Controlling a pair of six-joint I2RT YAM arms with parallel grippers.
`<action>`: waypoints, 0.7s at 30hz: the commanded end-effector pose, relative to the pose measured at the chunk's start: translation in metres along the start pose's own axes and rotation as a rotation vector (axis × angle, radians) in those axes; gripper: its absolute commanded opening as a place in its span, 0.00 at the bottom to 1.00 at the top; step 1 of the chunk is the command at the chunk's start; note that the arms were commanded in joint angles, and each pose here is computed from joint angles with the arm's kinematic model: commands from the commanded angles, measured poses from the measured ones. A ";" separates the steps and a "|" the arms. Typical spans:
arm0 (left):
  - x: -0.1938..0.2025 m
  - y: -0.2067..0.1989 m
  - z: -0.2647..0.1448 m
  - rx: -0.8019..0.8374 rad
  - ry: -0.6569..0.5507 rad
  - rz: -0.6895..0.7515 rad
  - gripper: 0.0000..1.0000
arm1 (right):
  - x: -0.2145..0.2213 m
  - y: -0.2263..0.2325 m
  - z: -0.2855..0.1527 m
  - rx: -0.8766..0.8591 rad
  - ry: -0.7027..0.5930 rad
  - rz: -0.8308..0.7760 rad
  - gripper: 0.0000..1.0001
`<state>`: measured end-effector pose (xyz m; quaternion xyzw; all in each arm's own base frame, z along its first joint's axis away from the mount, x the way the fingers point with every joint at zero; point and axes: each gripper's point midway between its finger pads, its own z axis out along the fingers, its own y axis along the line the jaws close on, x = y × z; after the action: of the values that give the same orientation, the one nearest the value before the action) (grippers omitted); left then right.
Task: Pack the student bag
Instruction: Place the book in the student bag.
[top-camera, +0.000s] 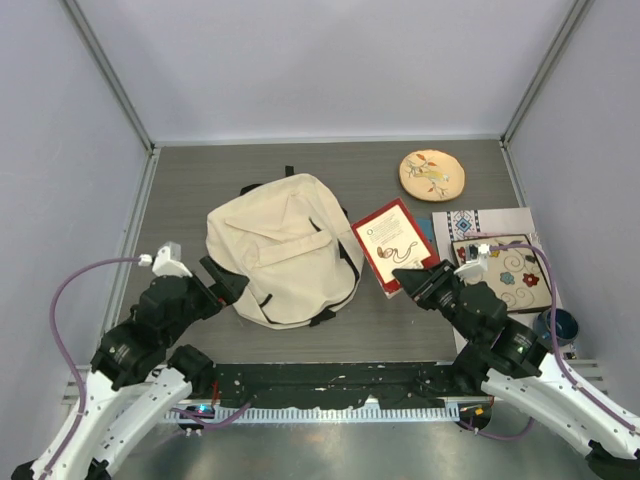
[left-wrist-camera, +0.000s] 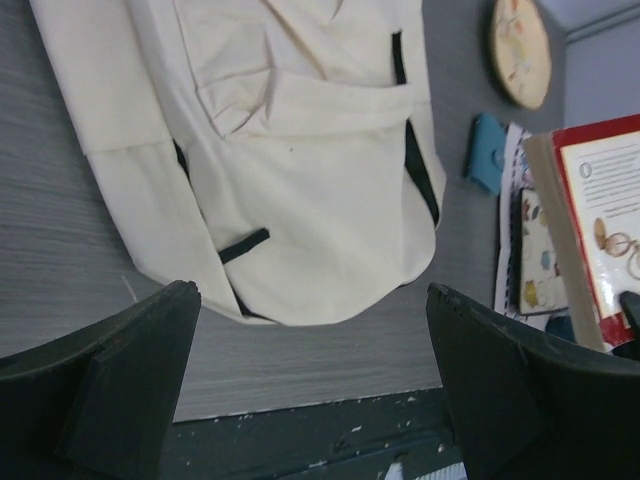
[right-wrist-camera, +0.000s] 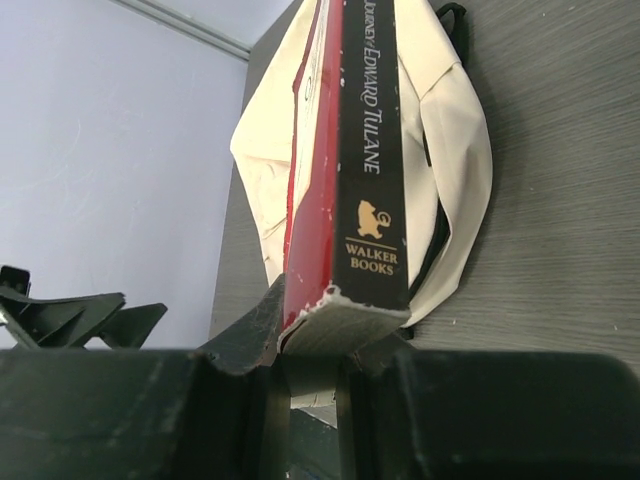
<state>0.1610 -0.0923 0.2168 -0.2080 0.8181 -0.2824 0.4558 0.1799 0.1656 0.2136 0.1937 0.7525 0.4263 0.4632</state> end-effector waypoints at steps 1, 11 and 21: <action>0.022 0.001 0.006 -0.036 0.140 0.051 1.00 | -0.020 0.032 -0.007 -0.085 -0.043 0.053 0.01; 0.022 -0.001 0.011 -0.051 0.170 0.132 0.99 | -0.020 0.021 0.007 0.006 -0.056 0.007 0.01; 0.017 -0.005 0.004 -0.045 0.180 0.180 1.00 | -0.014 0.038 0.002 -0.021 0.030 -0.080 0.01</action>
<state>0.1535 -0.1030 0.1983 -0.1383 0.8781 -0.2362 0.3926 0.1855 0.1717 0.2020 0.1740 0.7950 0.3733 0.4454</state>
